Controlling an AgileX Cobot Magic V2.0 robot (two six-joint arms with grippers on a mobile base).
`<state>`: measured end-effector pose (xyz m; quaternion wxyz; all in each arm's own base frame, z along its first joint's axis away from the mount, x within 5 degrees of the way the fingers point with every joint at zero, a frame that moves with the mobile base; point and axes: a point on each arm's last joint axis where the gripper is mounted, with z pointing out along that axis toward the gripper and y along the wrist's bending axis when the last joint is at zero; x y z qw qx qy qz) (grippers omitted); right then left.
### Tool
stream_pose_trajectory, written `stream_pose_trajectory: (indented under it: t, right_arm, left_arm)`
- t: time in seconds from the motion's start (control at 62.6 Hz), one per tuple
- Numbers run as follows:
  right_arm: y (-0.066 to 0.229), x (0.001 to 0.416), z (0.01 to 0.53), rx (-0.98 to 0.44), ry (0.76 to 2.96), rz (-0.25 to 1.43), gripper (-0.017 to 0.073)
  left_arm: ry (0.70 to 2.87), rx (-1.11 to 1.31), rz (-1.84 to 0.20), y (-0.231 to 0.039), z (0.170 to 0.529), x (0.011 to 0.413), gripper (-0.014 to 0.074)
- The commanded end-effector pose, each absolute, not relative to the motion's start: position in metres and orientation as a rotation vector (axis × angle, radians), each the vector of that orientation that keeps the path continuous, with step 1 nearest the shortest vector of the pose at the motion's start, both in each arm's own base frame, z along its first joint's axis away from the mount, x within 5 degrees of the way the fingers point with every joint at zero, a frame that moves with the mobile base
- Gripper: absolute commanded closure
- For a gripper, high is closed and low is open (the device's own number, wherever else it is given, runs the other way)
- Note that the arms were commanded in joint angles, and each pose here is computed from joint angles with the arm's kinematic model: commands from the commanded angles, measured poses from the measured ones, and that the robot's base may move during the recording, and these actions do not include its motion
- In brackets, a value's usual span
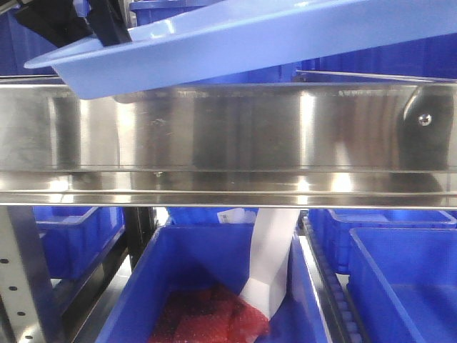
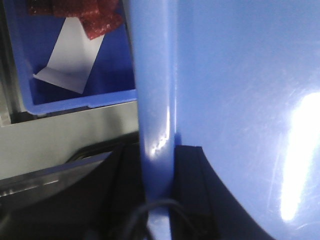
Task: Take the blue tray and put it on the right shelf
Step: 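Extend both grippers forward, carrying the tray over the roller shelf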
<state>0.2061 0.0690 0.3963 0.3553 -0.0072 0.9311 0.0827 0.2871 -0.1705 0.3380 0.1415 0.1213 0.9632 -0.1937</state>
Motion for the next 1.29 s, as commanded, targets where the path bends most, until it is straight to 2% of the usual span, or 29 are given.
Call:
stream_pose_trajectory:
  t: [0.0, 0.351, 0.99, 1.278]
  right_arm:
    - [0.069, 0.205, 0.417, -0.055, 2.265, 0.252, 0.0503]
    - [0.07, 0.205, 0.417, -0.054, 2.265, 0.256, 0.0503]
    - [0.07, 0.206, 0.419, -0.058, 2.251, 0.259, 0.0503]
    - [0.083, 0.241, 0.434, -0.063, 2.253, 0.255, 0.0503]
  left_arm:
    - [2.664, 0.449, -0.516, -0.17, 0.362, 0.288, 0.0642]
    - [2.536, 0.452, -0.549, -0.171, 0.401, 0.29, 0.0642]
    - [2.514, 0.442, -0.569, -0.17, 0.408, 0.291, 0.0642]
    - [2.412, 0.397, -0.465, -0.149, 0.44, 0.298, 0.0642]
